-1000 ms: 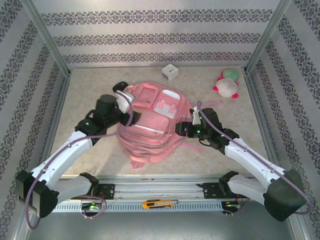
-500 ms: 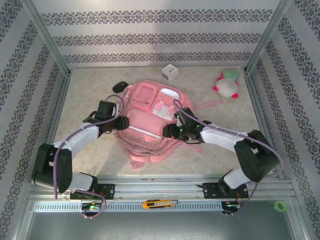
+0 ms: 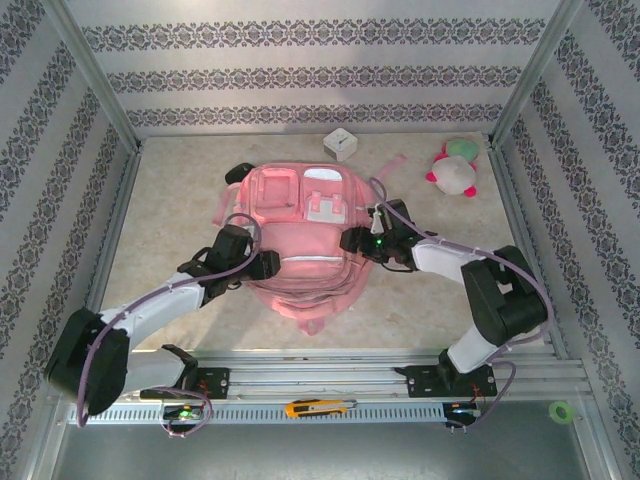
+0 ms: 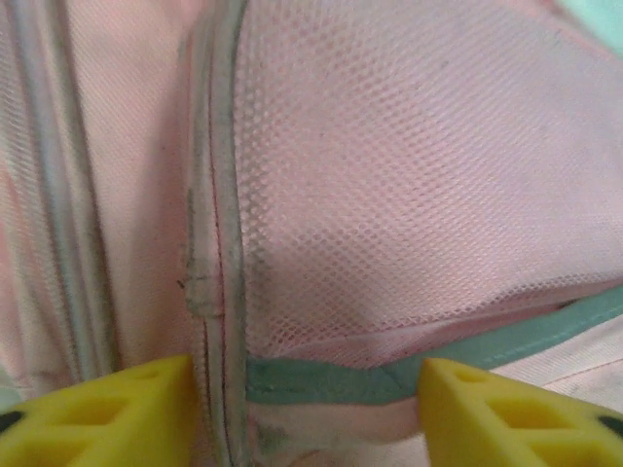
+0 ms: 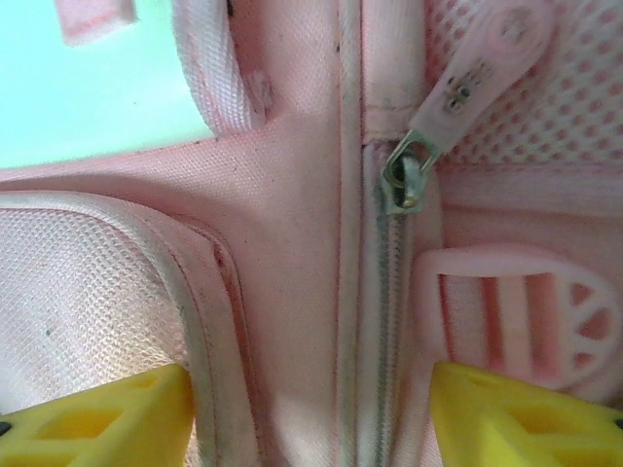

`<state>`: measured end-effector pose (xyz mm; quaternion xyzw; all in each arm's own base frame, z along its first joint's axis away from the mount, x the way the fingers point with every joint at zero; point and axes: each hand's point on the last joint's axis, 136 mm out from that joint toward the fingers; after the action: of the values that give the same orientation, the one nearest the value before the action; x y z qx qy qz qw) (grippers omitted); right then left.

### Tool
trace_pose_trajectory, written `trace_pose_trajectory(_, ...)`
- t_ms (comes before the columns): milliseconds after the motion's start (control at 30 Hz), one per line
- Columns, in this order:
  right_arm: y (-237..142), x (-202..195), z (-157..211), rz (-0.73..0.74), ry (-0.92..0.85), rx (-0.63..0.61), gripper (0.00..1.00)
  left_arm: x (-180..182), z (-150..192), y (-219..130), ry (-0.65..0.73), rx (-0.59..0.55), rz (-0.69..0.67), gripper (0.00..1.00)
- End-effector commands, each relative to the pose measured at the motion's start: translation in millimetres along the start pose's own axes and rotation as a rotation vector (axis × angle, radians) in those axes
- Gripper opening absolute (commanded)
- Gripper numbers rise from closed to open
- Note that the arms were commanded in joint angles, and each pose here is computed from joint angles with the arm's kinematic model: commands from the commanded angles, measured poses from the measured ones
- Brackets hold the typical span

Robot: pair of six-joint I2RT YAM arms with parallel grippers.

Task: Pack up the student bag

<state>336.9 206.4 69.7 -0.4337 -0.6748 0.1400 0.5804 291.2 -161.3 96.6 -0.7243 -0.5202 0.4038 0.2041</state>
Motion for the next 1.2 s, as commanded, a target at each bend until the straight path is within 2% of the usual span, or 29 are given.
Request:
trace_pose_trajectory(0, -38, 9, -19, 0.028, -0.058, -0.115, 0.65, 3, -37, -30, -0.012, -0.130, -0.074, 0.67)
trace_pose_trajectory(167, -85, 27, -35, 0.022, -0.152, -0.248, 0.65, 24, -80, -57, 0.023, -0.280, -0.156, 0.76)
trace_pose_trajectory(233, -103, 25, -47, 0.041, -0.190, -0.315, 0.69, 39, -101, -69, 0.058, -0.364, -0.228, 0.80)
trace_pose_trajectory(267, -109, 20, -52, 0.058, -0.203, -0.343, 0.74, 46, -110, -76, 0.074, -0.409, -0.267, 0.82)
trace_pose_trajectory(300, -116, 14, -58, 0.080, -0.213, -0.377, 0.97, 55, -120, -84, 0.102, -0.463, -0.316, 0.86)
trace_pose_trajectory(367, -126, -2, -69, 0.131, -0.231, -0.437, 0.98, 70, -135, -101, 0.157, -0.580, -0.428, 1.00)
trace_pose_trajectory(433, -134, -22, -78, 0.196, -0.254, -0.502, 0.98, 83, -142, -115, 0.226, -0.685, -0.538, 1.00)
trace_pose_trajectory(500, -141, -41, -85, 0.264, -0.287, -0.560, 0.98, 97, -139, -119, 0.278, -0.737, -0.637, 1.00)
trace_pose_trajectory(633, -146, -75, -91, 0.381, -0.340, -0.656, 0.98, 125, -115, -105, 0.347, -0.723, -0.765, 0.99)
trace_pose_trajectory(700, -149, -80, -95, 0.384, -0.343, -0.652, 0.98, 132, -105, -95, 0.354, -0.744, -0.764, 0.99)
trace_pose_trajectory(900, -139, -74, -104, 0.379, -0.505, -0.657, 0.98, 149, -87, -61, 0.343, -0.837, -0.663, 0.99)
trace_pose_trajectory(1000, -132, -76, -105, 0.369, -0.591, -0.713, 0.98, 143, -91, -29, 0.423, -0.770, -0.580, 0.99)
trace_pose_trajectory(1100, -120, -80, -102, 0.333, -0.656, -0.762, 0.98, 159, -84, -27, 0.340, -0.743, -0.516, 0.99)
trace_pose_trajectory(1133, -120, -77, -107, 0.327, -0.671, -0.781, 0.98, 166, -91, -28, 0.325, -0.768, -0.538, 0.99)
trace_pose_trajectory(1167, -116, -77, -105, 0.329, -0.697, -0.740, 0.98, 169, -94, -27, 0.312, -0.760, -0.550, 0.99)
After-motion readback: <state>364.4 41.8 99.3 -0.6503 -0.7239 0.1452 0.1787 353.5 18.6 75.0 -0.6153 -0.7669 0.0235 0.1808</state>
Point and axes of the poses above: each hand's point on the last joint's axis, 136 mm out from that joint toward the fingers, its own y axis out along the fingers, its own x axis along the line the jaws close on, z = x × y, and after that the axes turned 4 degrees about y, right-handed
